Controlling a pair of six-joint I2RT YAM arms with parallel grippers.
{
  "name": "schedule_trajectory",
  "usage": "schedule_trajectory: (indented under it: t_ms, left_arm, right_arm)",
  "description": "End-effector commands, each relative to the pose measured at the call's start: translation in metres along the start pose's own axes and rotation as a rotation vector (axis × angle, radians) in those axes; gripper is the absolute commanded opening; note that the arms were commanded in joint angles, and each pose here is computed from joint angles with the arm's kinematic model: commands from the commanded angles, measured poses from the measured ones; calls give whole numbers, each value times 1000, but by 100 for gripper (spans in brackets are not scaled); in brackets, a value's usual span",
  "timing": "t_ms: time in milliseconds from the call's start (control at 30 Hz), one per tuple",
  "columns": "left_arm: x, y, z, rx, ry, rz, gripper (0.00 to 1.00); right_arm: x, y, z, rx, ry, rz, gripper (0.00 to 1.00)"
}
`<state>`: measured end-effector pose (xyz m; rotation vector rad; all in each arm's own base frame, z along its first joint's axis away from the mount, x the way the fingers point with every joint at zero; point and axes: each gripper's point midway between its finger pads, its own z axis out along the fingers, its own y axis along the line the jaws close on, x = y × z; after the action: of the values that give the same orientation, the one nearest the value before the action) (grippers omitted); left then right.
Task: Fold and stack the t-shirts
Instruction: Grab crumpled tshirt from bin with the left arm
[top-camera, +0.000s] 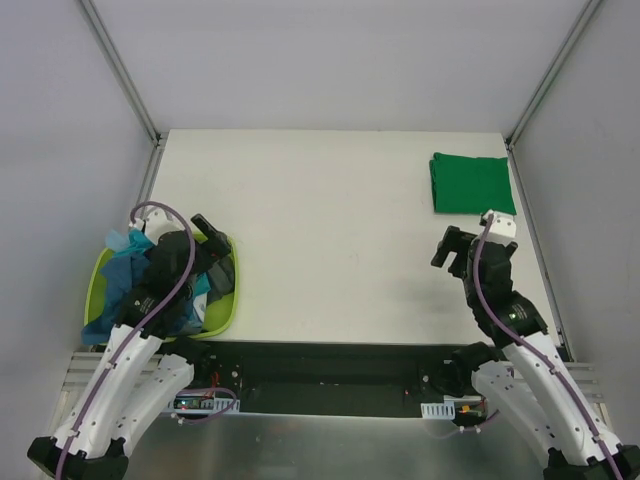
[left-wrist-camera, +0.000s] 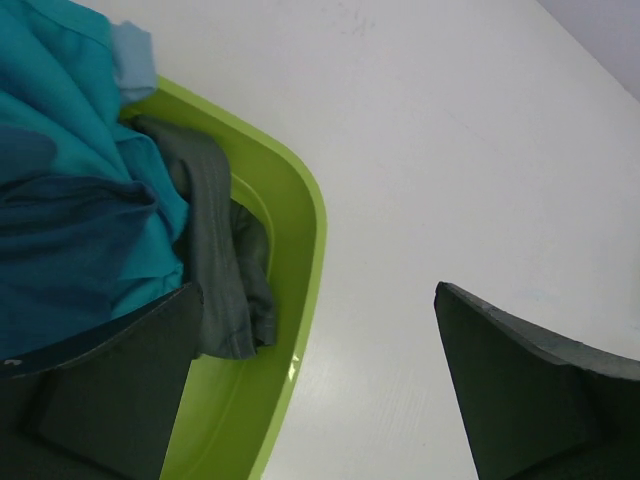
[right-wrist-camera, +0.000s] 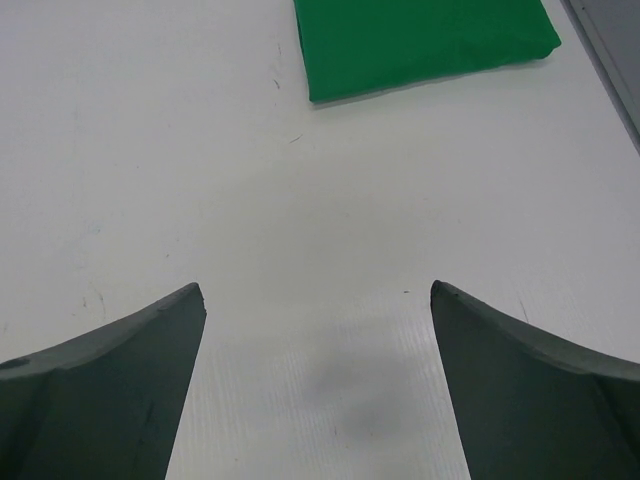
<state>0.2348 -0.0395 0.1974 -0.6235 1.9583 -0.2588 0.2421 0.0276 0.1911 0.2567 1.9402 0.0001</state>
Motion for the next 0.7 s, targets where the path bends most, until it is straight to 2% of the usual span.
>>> schedule_trajectory:
  t_ms: [0,233,367,500,667]
  left_arm:
    - [-29,38,-9,-257,-96,-10,99]
    - [-60,81,-27,-526,-216,-73,99]
    - [-59,100,-13,-593,-186,-166,99]
    - [-56,113,12,-609,-59,-263,99]
    - [-57,154,-1,-805,-149,-386,99]
  right_arm:
    - [1,3,3,-7,27,-40,96]
    - [11,10,11,-18,93,-73,96]
    - [16,11,14,-10,121,-89,96]
    - [20,14,18,-18,146,-107,96]
    - [25,19,20,-37,172,-119,96]
